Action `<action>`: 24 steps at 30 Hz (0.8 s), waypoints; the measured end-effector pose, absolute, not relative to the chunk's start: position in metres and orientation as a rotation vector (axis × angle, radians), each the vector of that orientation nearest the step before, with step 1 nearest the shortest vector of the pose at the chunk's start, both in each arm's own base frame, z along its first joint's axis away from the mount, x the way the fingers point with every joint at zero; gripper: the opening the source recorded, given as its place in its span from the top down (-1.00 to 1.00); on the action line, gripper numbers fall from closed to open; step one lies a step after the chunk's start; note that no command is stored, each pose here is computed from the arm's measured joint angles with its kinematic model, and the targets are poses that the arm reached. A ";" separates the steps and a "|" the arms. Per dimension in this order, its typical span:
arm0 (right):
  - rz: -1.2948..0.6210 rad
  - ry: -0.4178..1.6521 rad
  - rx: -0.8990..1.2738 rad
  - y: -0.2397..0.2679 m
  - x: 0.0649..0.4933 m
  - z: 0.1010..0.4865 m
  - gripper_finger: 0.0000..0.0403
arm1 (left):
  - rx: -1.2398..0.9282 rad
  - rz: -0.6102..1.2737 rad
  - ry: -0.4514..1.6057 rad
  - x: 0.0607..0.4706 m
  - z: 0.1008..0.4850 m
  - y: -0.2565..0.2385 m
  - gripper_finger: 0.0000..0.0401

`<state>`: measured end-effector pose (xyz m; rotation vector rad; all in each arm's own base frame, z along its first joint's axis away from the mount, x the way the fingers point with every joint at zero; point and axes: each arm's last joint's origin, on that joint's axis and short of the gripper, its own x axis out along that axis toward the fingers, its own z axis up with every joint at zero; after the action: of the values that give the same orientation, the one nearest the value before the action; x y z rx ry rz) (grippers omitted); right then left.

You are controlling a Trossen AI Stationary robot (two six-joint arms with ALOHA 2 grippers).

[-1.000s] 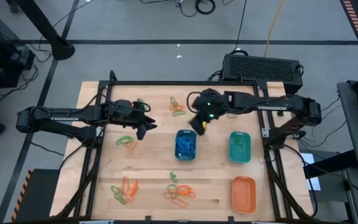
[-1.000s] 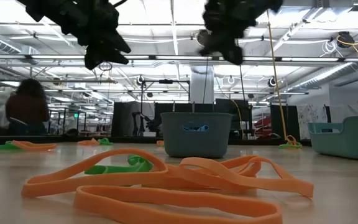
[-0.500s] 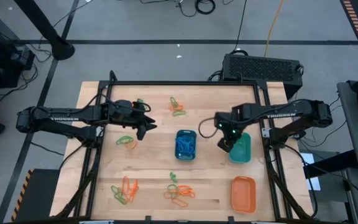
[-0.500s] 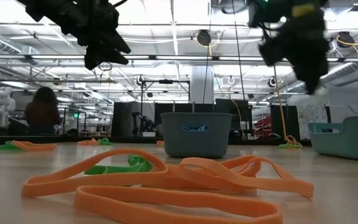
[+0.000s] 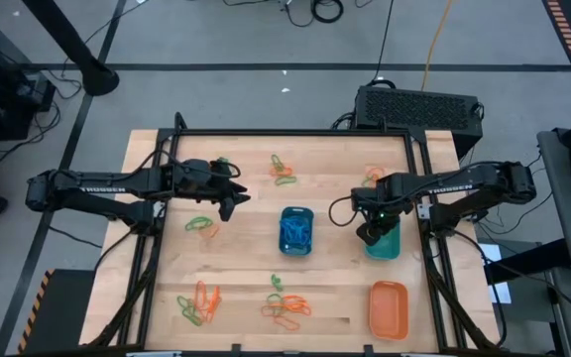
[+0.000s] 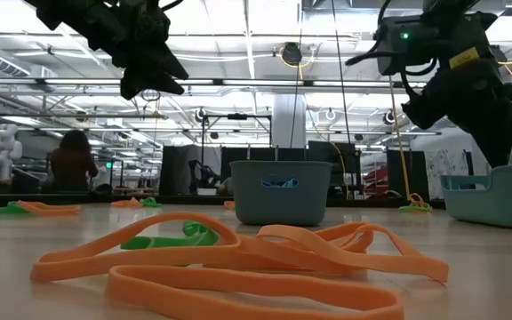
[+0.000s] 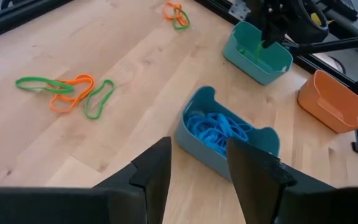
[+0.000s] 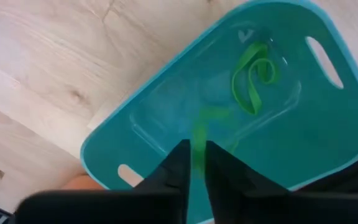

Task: Sort rubber bands into baskets
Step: Put the green rubberband into the light blue bin

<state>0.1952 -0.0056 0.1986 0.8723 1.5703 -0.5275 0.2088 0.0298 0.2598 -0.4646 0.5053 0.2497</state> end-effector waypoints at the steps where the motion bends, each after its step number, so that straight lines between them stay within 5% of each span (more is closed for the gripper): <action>1: -0.525 1.571 0.868 -0.006 0.195 0.199 0.79 | -0.465 0.250 0.505 0.209 0.260 0.030 0.20; 12: -0.512 1.586 0.851 -0.006 0.195 0.202 0.29 | -0.481 0.195 0.569 0.206 0.256 0.027 0.20; 24: -0.291 1.229 0.787 -0.009 0.238 0.249 0.17 | -0.448 -0.120 0.680 0.205 0.252 -0.006 0.20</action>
<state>0.2379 -0.0085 0.2491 0.7873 1.2293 -0.2907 0.2048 -0.0057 0.2522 -0.4483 0.6800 -0.1199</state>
